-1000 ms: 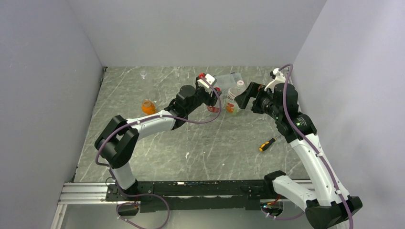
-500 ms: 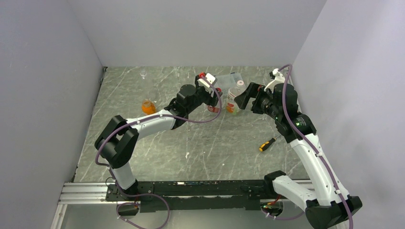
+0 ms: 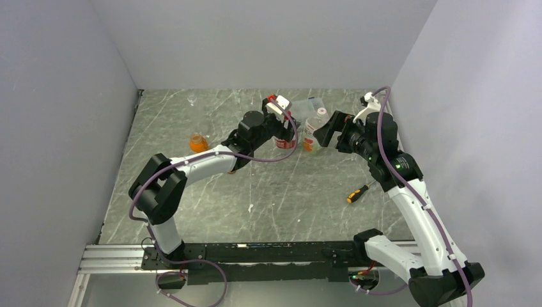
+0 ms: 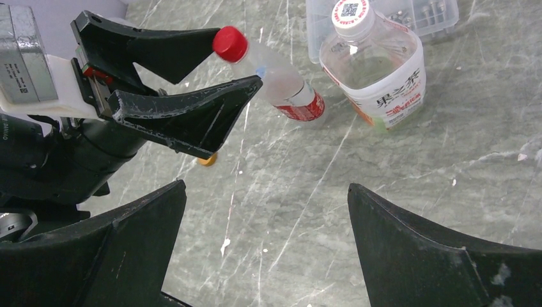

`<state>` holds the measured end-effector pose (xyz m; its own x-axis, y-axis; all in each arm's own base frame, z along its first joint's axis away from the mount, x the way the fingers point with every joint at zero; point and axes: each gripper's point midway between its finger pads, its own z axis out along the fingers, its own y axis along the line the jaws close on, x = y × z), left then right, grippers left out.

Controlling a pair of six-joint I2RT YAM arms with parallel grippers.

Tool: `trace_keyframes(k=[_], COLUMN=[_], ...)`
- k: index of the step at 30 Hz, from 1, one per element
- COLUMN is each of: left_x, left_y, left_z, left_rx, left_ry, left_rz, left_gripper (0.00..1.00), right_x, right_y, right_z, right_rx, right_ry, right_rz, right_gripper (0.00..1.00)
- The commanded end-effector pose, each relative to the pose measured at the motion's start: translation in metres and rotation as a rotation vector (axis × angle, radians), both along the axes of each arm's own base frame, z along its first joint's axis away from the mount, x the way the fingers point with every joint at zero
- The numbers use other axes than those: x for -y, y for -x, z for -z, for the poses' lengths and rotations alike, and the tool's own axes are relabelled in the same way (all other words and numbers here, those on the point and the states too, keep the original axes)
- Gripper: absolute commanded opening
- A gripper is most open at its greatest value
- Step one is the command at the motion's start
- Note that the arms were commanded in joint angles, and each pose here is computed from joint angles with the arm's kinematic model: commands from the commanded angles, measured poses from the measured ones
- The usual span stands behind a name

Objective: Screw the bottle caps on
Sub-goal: Place the plastic bottle at the center of the board.

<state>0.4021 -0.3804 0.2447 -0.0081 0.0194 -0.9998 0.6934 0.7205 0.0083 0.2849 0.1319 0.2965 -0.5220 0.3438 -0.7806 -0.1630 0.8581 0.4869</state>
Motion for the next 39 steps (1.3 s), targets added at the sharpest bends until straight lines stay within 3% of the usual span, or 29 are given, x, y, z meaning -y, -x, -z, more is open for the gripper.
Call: trace_keyframes(k=[1,39], left_x=[0.0088,0.0062], left_y=[-0.0007,-0.0013], left_z=[-0.0247,-0.0336], left_rx=[0.030,0.039], left_ry=[0.053,0.066], left_rz=[0.014,-0.001], left_gripper=[0.79,0.82], right_x=[-0.0012,-0.0037], right_y=[-0.0034,-0.0041], right_z=[-0.0140,-0.0093], right_rx=[0.050,0.050], right_ry=[-0.028,-0.029], right_rz=[0.001,-0.013], right_gripper=[1.00,1.00])
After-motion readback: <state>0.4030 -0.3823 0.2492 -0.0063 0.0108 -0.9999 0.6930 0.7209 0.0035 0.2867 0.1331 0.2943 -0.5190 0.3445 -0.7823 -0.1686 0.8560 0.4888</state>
